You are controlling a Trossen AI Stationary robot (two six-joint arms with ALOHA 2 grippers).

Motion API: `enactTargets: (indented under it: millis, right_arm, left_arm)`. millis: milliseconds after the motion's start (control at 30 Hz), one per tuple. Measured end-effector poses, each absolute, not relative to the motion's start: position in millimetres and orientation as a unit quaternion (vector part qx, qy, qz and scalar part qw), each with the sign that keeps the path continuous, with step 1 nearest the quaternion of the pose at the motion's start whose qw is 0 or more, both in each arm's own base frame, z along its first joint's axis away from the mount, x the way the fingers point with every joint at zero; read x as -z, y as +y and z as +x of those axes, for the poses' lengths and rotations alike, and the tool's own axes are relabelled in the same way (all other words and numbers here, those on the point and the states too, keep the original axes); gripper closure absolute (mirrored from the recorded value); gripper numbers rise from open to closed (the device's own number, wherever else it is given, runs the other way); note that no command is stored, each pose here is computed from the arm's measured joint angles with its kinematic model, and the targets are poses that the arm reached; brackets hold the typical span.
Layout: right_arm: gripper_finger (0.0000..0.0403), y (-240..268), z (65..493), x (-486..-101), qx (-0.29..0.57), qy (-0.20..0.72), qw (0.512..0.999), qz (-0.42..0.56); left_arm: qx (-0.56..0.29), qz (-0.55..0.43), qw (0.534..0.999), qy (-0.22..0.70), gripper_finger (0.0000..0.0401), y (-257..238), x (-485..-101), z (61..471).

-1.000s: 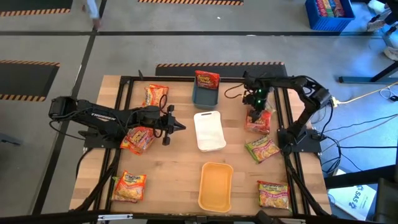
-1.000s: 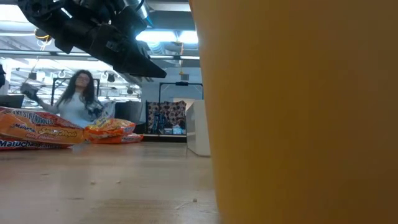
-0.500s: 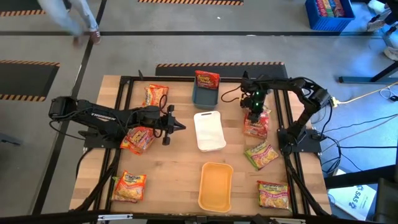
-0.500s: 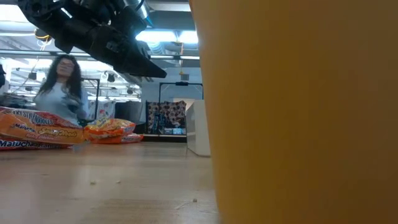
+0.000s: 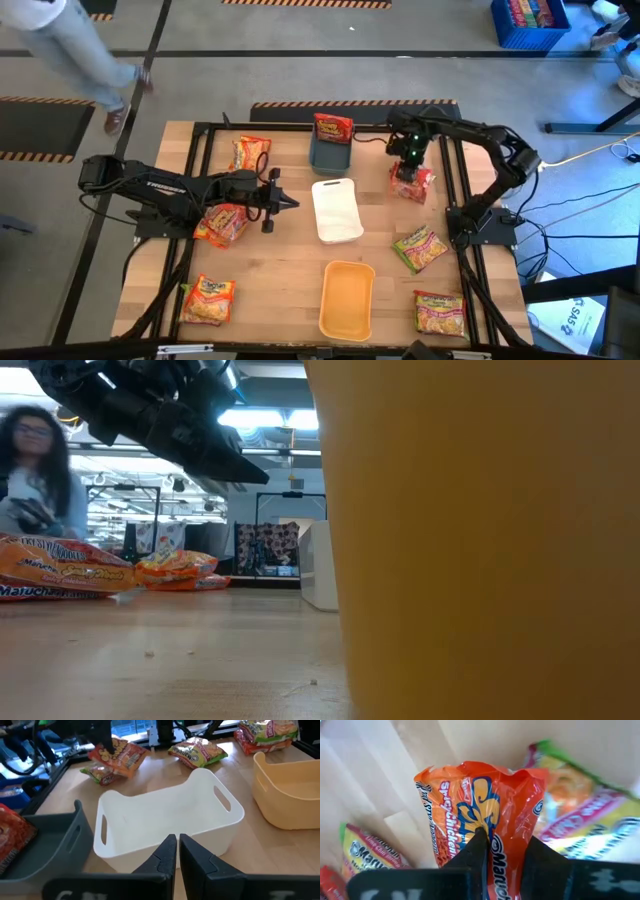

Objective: Sort Maruchan noodles
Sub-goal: Put the red noodle pack into the blue bin

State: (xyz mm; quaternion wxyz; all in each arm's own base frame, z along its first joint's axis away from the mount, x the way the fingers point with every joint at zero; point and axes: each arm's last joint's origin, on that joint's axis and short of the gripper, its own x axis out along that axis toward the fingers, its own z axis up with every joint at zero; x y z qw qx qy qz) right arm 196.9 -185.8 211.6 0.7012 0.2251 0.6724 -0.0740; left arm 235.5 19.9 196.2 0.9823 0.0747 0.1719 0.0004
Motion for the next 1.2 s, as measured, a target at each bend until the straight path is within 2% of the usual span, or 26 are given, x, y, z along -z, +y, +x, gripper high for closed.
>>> enactTargets:
  millis: [200,367,567,767,967,1200]
  right_arm:
    - [0.0354,-190.0,203.8,-243.8,0.116,0.641,0.733,0.196]
    - [0.0354,-186.1,230.6,-272.6,0.149,0.596,0.779,0.123]
    - [0.0354,-173.1,273.3,-298.6,0.188,0.501,0.845,0.006]
    - [0.0354,-168.0,304.6,-311.5,0.208,0.394,0.894,-0.053]
    - [0.0354,-171.3,322.2,-314.6,0.22,0.336,0.912,-0.087]
    - [0.0354,-184.0,341.7,-320.0,0.235,0.344,0.905,-0.086]
  left_arm:
    - [-0.002,0.083,0.982,0.169,0.0385,20.1,-196.8,235.7]
    - [-0.04,0.09,0.979,0.178,0.0385,22.3,-196.0,235.3]
    - [-0.056,0.093,0.975,0.195,0.0385,23.3,-193.2,234.0]
    - [-0.06,0.092,0.974,0.2,0.0385,25.7,-192.3,233.4]
    - [-0.023,0.086,0.977,0.194,0.0385,33.8,-192.6,232.5]
    - [0.013,0.071,0.981,0.178,0.0385,42.9,-194.5,231.3]
